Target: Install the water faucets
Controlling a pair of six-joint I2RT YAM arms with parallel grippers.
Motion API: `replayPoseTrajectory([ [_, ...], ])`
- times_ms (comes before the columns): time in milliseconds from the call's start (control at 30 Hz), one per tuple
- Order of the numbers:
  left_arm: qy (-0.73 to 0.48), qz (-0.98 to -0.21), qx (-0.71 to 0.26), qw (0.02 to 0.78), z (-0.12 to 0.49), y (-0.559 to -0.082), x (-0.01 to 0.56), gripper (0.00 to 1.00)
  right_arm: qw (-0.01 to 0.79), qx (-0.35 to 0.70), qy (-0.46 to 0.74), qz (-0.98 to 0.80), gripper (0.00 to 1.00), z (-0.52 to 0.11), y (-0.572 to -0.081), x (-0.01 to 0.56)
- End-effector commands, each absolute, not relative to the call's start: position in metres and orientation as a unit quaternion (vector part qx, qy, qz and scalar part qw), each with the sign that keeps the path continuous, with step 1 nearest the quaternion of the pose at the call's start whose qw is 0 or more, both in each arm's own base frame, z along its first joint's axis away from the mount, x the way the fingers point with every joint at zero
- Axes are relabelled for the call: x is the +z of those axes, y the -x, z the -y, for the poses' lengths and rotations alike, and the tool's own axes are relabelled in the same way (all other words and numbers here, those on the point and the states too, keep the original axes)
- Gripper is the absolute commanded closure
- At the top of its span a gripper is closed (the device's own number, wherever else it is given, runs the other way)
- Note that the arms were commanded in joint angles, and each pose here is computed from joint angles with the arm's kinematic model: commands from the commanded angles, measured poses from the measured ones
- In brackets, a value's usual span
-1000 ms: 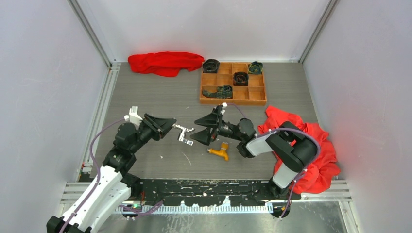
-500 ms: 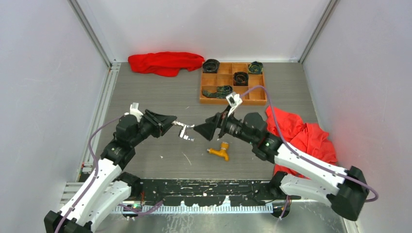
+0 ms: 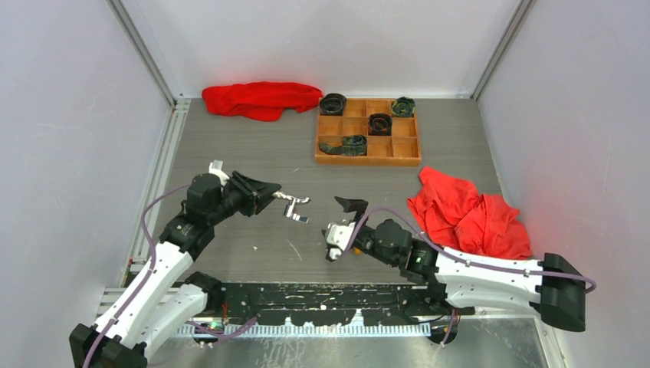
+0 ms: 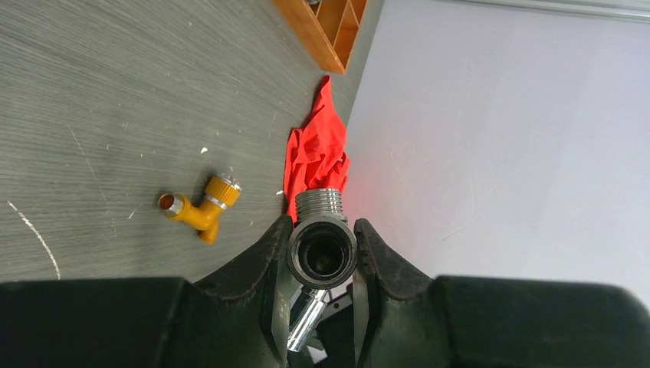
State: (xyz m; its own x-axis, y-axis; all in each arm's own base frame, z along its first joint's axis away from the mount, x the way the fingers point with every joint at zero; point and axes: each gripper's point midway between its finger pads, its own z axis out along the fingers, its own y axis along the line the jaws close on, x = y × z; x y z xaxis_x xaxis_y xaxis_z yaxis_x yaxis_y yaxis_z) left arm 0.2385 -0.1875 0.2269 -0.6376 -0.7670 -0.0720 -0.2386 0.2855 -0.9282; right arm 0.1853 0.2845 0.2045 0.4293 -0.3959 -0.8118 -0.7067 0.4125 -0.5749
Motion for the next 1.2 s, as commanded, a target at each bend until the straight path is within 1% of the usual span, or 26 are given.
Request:
replayPoseTrajectory([
  [0,0.302,-0.735,-0.535,0.286,0.194,-0.240,0.264,1.00,0.731,0.003,0.541,-0.416,0.00,-0.286,-0.198,0.247],
  [300,0.297,-0.740,-0.534,0.281,0.196,-0.239,0.263,1.00,0.755,-0.125,0.564,-0.311,0.00,-0.309,-0.197,0.249],
  [567,0.295,-0.740,-0.535,0.280,0.196,-0.237,0.263,1.00,0.760,-0.121,0.571,-0.286,0.00,-0.337,-0.195,0.253],
  [667,0.294,-0.741,-0.536,0.277,0.197,-0.237,0.263,1.00,0.761,-0.137,0.568,-0.280,0.01,-0.344,-0.198,0.253],
  [833,0.292,-0.741,-0.539,0.275,0.198,-0.236,0.264,1.00,0.759,-0.149,0.564,-0.288,0.10,-0.355,-0.206,0.250],
  [1000,0.289,-0.742,-0.540,0.274,0.198,-0.235,0.263,1.00,0.760,-0.144,0.551,-0.311,0.31,-0.358,-0.211,0.248],
  [1133,0.287,-0.743,-0.539,0.274,0.198,-0.234,0.262,1.00,0.762,-0.120,0.539,-0.336,0.51,-0.357,-0.212,0.249],
  [1167,0.287,-0.743,-0.539,0.274,0.198,-0.235,0.262,1.00,0.761,-0.105,0.536,-0.351,0.52,-0.358,-0.212,0.250],
])
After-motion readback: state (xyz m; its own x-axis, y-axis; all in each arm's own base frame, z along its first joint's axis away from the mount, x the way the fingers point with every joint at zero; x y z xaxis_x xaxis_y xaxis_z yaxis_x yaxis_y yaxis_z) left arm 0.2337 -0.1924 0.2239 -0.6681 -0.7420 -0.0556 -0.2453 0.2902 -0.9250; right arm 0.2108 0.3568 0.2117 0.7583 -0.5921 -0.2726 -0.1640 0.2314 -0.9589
